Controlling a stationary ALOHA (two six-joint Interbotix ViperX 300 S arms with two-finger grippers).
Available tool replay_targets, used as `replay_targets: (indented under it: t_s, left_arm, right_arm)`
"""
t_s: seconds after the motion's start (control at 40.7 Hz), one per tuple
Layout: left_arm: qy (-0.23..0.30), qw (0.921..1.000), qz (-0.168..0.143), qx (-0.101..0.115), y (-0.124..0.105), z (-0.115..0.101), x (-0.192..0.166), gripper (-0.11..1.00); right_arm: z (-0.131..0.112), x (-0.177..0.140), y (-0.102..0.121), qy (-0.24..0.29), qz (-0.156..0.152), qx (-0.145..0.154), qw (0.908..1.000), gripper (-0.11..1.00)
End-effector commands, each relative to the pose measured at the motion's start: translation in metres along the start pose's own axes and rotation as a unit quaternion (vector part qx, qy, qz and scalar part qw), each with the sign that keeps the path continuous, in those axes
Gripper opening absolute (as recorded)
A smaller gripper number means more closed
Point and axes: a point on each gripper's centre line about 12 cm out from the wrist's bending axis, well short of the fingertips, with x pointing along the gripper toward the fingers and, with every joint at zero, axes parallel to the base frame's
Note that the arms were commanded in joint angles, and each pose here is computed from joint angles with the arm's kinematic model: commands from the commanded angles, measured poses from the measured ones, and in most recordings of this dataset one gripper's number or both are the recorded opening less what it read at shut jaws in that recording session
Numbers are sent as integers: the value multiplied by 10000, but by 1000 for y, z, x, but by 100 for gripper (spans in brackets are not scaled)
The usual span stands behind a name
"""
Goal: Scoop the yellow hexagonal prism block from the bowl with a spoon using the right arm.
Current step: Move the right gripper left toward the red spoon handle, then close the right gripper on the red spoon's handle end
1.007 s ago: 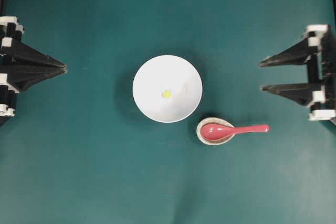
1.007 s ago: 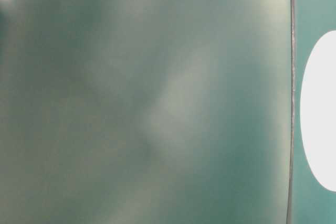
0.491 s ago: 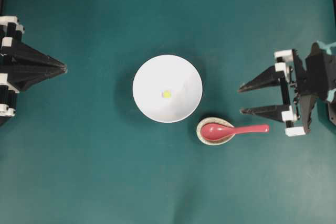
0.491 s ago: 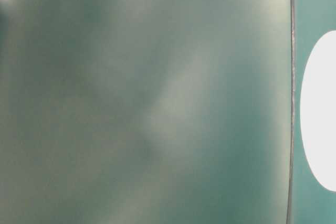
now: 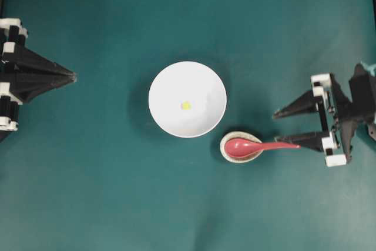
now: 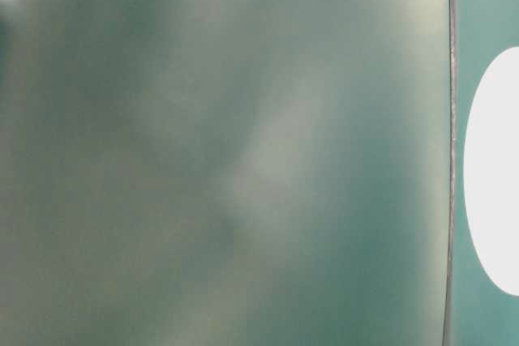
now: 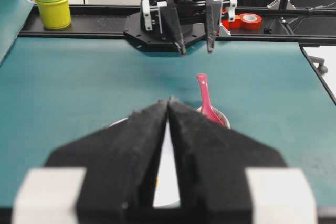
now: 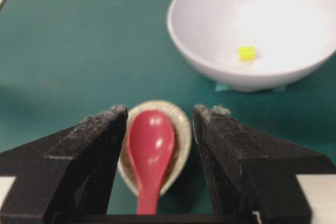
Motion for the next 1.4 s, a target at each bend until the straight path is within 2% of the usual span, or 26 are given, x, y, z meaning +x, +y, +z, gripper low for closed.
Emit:
replay_targets:
  t_s: [0.0,0.295,0.59,0.86,1.057,1.376]
  left_arm:
    - [-115,9999,-4,0,0,9,4,11]
    - [-107,9999,4,0,0,9,4,11]
    - [-115,9999,-4,0,0,9,4,11]
    - [-123,9999,-4,0,0,10,4,11]
    - [-130,9999,-4,-8,0,10,4,11]
    - [-123,9999,4,-8,0,10,4,11]
  right_arm:
    - [-3,3,1,-109,-30,29,9999,58]
    - [-31,12,9,-50,-51,-14,10000,58]
    - [-56,19,10,175,-64,268,9995,58]
    - [-66,20,15,181,32,139,9997,55]
    - [-73,20,13,316,-3,128,9994,51]
    - [-77,19,11,411,-69,125,9991,51]
